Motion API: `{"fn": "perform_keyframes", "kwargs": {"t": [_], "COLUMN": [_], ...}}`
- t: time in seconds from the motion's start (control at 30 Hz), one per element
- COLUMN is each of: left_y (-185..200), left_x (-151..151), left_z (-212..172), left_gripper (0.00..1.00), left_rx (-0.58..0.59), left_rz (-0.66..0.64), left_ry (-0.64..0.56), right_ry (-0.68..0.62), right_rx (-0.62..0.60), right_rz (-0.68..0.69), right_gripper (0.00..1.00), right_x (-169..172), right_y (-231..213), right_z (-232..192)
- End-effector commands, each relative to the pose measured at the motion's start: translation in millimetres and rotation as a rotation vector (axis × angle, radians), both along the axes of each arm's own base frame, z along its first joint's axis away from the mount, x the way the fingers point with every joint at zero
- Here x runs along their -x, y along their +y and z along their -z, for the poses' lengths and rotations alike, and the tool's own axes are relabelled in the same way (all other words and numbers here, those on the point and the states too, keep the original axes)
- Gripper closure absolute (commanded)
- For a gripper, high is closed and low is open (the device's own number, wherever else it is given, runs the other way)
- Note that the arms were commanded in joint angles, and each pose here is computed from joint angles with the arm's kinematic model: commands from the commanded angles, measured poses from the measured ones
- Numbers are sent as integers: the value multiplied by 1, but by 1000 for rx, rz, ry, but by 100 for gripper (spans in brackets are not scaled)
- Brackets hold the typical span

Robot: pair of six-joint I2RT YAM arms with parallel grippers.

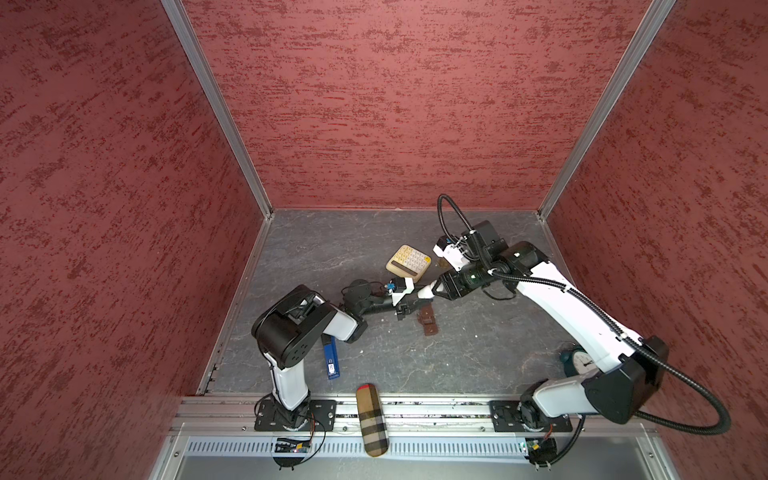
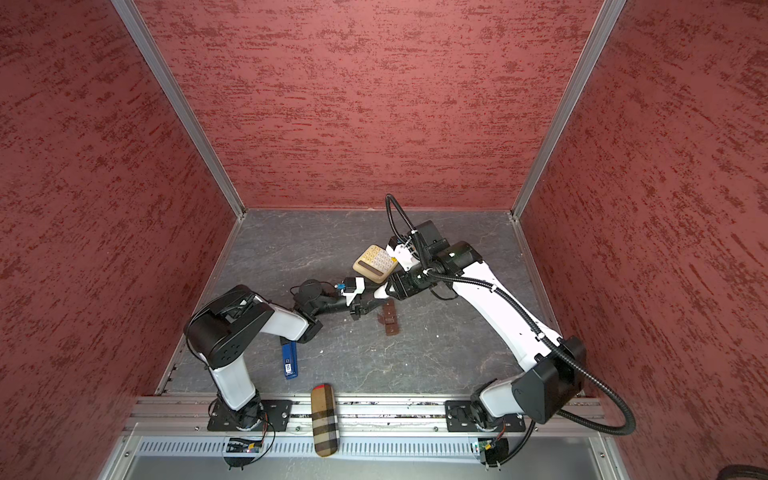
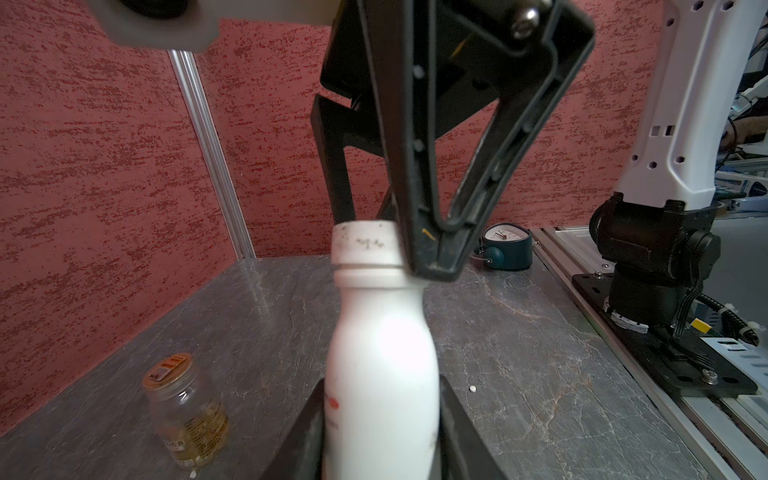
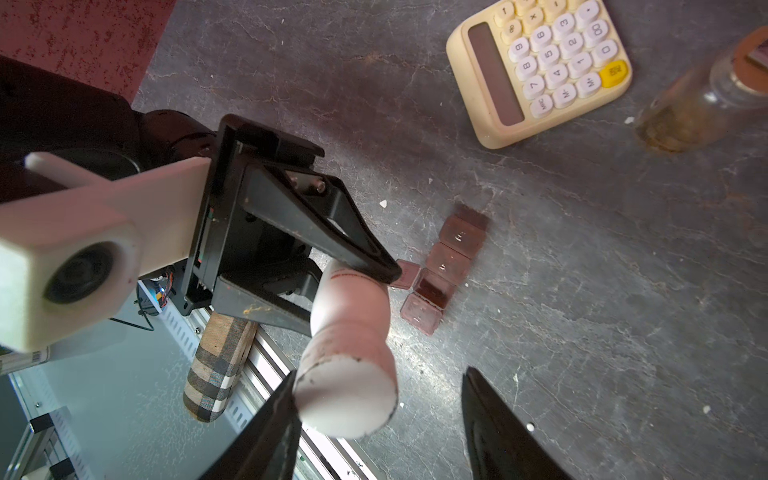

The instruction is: Sort the pills into containers

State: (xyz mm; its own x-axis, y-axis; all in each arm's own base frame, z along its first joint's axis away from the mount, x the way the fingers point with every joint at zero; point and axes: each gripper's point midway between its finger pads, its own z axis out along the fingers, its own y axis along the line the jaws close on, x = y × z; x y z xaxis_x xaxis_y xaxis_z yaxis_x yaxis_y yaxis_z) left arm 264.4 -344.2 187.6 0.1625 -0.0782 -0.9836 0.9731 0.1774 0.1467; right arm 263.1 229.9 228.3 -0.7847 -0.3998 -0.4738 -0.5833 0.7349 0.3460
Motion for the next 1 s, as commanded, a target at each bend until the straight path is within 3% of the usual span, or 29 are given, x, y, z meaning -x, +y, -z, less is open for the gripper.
{"fn": "perform_keyframes", "kwargs": {"t": [0.0, 0.97], "left_y": [2, 7], "left_x": [1, -4], "left_z": [-7, -10], "left_gripper": [100, 100], "left_rx": [16, 25], "left_rz": [-9, -32], "left_ry": [-33, -37], "right_ry": [-40, -57], "right_rx": [35, 117], "right_rz": [-3, 49], "right_gripper": [39, 38], "right_x": [-1, 0], "right_y": [-6, -32], "right_z": [-4, 2]}}
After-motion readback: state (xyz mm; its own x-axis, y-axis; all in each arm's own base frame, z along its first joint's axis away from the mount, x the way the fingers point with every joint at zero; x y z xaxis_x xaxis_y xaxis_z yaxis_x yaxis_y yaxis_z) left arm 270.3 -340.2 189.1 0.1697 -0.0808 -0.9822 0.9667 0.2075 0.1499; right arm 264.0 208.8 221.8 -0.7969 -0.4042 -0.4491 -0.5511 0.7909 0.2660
